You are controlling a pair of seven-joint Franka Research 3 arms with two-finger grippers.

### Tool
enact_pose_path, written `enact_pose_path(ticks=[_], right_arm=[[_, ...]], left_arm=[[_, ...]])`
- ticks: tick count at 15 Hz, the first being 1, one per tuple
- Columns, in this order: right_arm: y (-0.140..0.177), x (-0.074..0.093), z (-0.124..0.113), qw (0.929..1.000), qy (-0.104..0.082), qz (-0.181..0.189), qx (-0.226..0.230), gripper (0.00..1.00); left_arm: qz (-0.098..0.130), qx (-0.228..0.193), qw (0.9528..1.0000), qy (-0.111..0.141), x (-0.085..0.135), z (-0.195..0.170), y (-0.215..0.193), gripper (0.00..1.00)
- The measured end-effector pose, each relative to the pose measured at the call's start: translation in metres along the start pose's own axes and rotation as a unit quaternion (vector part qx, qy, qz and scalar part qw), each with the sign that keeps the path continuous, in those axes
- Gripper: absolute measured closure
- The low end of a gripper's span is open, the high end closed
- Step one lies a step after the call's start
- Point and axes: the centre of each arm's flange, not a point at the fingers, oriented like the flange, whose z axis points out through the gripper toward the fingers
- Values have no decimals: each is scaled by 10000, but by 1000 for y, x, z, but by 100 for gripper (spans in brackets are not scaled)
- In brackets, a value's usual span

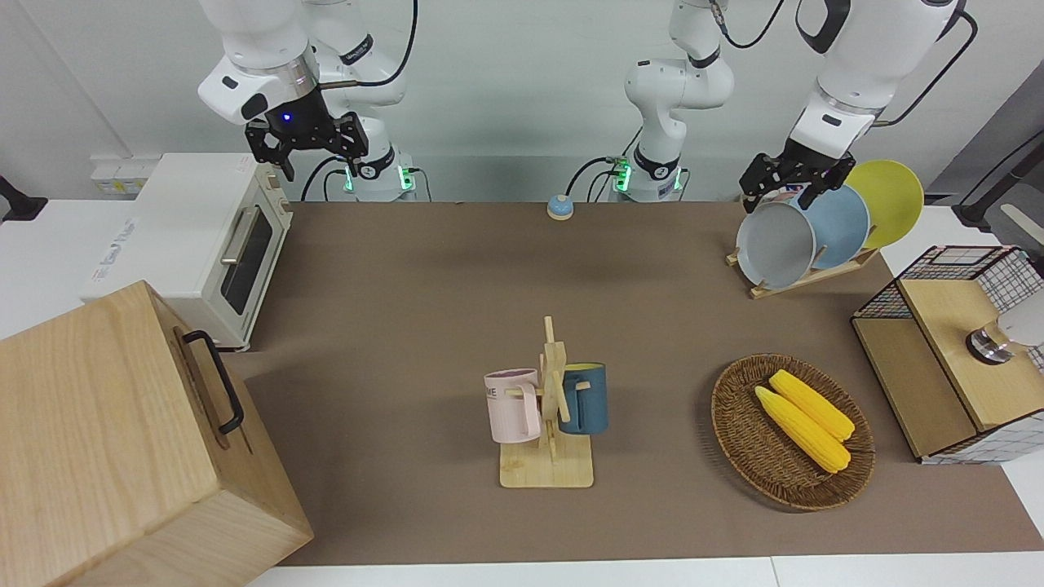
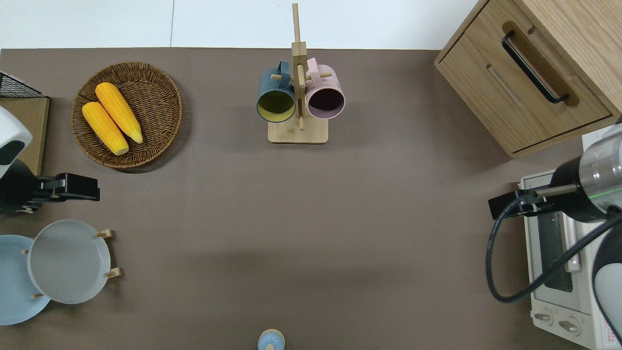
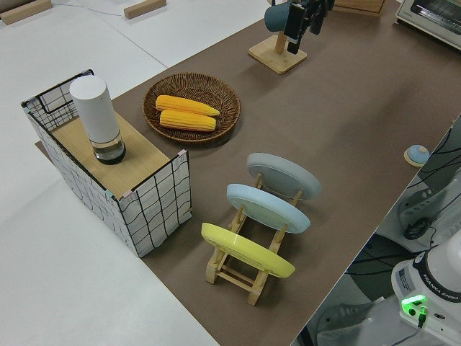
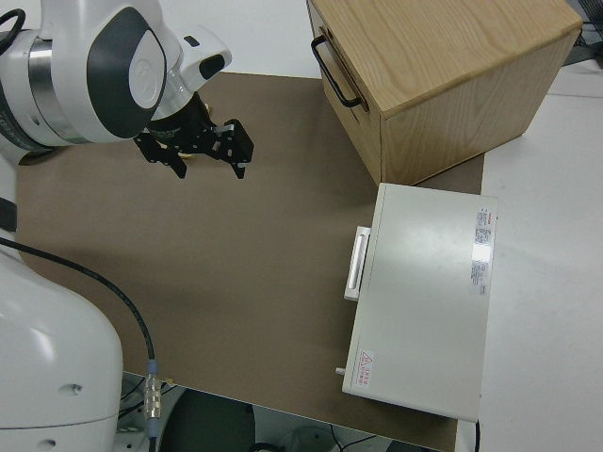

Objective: Pick gray plate from low plate rack and place it on table with left arm
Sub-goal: 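Move the left gripper down to the gray plate in the low rack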

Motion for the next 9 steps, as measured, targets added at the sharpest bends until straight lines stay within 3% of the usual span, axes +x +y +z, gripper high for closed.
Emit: enact_pose_path(ticks=[6,9], right_arm=[[0,0,0,10000,0,0,0,1],[0,0,0,10000,0,0,0,1]], left_arm=[[-181,47,9998,-98,2,8,0,0],[-138,688,9973,-233,0,23,-10,0]])
